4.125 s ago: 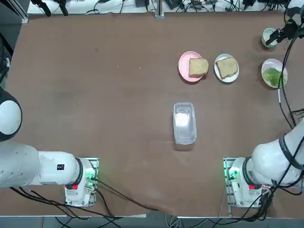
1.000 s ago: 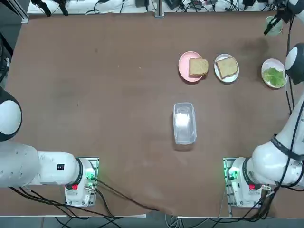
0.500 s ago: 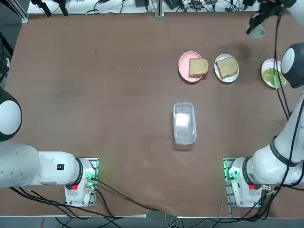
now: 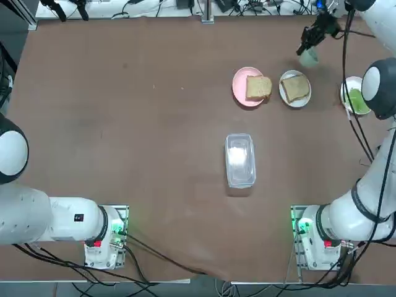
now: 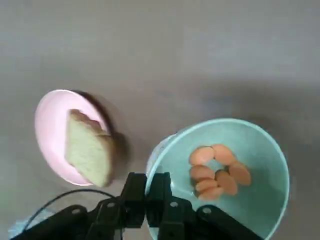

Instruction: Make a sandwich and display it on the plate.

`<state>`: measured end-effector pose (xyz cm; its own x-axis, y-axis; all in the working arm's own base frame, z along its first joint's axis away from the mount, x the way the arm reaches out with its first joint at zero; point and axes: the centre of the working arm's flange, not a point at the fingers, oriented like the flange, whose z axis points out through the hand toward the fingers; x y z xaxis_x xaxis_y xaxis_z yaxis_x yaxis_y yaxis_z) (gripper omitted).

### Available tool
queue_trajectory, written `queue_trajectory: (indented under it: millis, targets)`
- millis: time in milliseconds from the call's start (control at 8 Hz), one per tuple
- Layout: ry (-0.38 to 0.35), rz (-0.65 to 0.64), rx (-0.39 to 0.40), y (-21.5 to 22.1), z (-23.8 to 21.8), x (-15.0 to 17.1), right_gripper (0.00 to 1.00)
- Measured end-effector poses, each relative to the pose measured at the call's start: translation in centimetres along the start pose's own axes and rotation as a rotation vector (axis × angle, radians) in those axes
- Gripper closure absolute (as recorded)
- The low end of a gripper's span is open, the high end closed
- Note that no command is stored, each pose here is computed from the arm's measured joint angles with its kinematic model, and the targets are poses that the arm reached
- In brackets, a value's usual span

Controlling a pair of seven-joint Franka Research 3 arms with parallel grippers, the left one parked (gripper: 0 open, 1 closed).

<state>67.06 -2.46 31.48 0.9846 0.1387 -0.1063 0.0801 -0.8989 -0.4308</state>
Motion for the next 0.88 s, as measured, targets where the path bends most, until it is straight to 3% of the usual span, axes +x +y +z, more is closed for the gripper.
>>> queue_trajectory:
  millis: [875]
  targets:
    - [0.027, 0.175, 0.396, 3.2, 2.1, -2.9, 0.95]
